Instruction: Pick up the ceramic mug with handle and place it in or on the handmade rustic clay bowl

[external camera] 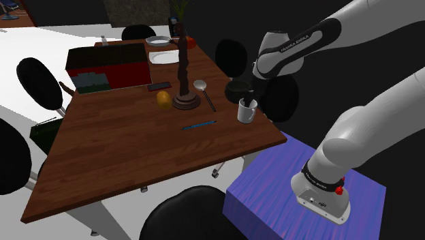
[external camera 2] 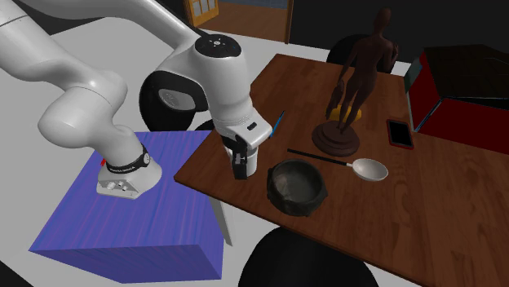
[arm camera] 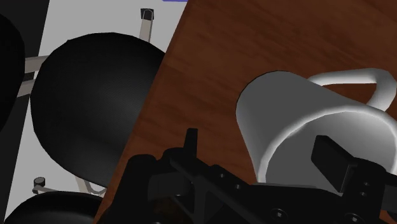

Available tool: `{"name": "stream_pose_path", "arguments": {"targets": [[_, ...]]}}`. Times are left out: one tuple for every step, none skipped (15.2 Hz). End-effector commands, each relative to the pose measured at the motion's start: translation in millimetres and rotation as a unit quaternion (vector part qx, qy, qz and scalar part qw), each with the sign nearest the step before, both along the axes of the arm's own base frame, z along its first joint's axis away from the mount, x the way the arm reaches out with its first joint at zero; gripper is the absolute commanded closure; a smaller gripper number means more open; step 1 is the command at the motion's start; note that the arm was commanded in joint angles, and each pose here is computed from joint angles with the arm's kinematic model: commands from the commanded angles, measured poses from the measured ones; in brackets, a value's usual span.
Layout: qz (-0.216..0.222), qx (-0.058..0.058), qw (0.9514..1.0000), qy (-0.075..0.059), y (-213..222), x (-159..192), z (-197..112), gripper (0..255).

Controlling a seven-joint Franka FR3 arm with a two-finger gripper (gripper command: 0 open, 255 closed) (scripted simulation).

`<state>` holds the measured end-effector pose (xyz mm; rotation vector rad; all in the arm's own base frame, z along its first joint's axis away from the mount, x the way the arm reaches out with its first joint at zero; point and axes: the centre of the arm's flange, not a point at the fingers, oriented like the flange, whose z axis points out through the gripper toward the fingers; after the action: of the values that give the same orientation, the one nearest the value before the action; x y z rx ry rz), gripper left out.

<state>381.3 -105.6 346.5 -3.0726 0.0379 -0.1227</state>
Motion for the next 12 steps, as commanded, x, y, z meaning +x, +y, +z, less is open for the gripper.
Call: {"name": "stream_pose_path", "arguments": {"targets": [[0.0, 0.0, 1.0, 0.0, 0.0, 0.0, 0.0, 0], [0.0, 0.0, 1.0, 0.0, 0.0, 0.0, 0.0, 255], [0.0, 0.0, 1.0, 0.0, 0.0, 0.0, 0.0, 255], [0.0, 0.0, 1.0, 0.0, 0.0, 0.0, 0.0, 255], [0.0, 0.0, 1.0, 0.0, 0.0, 0.0, 0.0, 255], [0.0, 0.0, 1.0, 0.0, 0.0, 0.0, 0.0, 255], [0.0, 0.0, 1.0, 0.0, 0.0, 0.0, 0.0, 255], [0.0, 0.0, 1.0, 0.0, 0.0, 0.0, 0.0, 255], [0.0, 0.0, 1.0, 0.0, 0.0, 0.0, 0.0, 255], [0.0, 0.0, 1.0, 0.0, 0.0, 0.0, 0.0, 255], [0.0, 0.0, 1.0, 0.0, 0.0, 0.0, 0.0, 255], [0.0, 0.0, 1.0, 0.0, 0.0, 0.0, 5.2, 255]]}}
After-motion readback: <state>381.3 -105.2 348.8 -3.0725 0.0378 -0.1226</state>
